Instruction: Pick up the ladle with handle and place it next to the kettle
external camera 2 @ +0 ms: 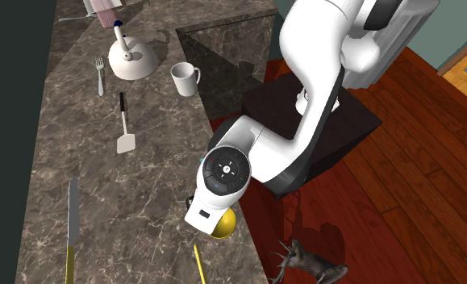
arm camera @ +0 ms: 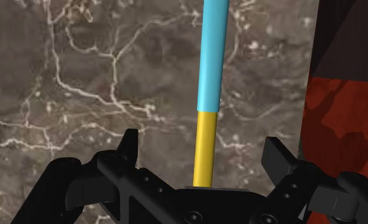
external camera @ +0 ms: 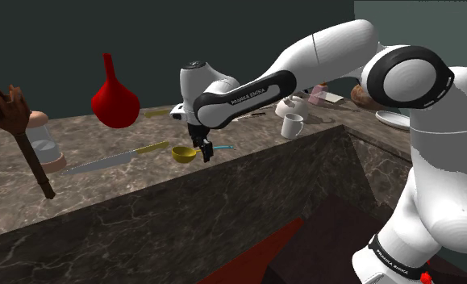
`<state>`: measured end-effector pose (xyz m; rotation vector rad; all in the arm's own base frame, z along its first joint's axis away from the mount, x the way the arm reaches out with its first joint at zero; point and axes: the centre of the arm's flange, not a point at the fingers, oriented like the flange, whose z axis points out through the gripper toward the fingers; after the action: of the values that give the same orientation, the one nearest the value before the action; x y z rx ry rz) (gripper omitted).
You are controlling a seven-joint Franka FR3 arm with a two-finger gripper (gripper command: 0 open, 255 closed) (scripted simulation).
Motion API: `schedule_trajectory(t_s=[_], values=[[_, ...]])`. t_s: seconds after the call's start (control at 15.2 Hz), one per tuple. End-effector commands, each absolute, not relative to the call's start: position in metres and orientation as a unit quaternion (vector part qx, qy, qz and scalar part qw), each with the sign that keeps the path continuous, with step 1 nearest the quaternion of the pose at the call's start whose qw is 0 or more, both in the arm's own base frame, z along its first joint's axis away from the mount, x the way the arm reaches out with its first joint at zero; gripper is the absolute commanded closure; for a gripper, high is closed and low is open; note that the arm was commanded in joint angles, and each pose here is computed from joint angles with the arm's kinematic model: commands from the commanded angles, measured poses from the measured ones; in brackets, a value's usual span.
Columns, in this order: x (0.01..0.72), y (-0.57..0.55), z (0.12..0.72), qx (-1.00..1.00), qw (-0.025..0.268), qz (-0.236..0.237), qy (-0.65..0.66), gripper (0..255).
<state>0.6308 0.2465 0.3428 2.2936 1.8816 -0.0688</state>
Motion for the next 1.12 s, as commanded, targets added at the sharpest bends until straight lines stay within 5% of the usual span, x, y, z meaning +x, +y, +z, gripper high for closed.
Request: schedule_trajectory(t_s=[0.0,0.07,1.06], values=[[0.631,0.246,0.343,0.770,0.087,-0.023,0.632,0],[0.631,0.246,0.343,0.770,0.087,-0.023,0.632,255],[0.631,0.246,0.374,0.770,0.087,-0.023,0.632,255]])
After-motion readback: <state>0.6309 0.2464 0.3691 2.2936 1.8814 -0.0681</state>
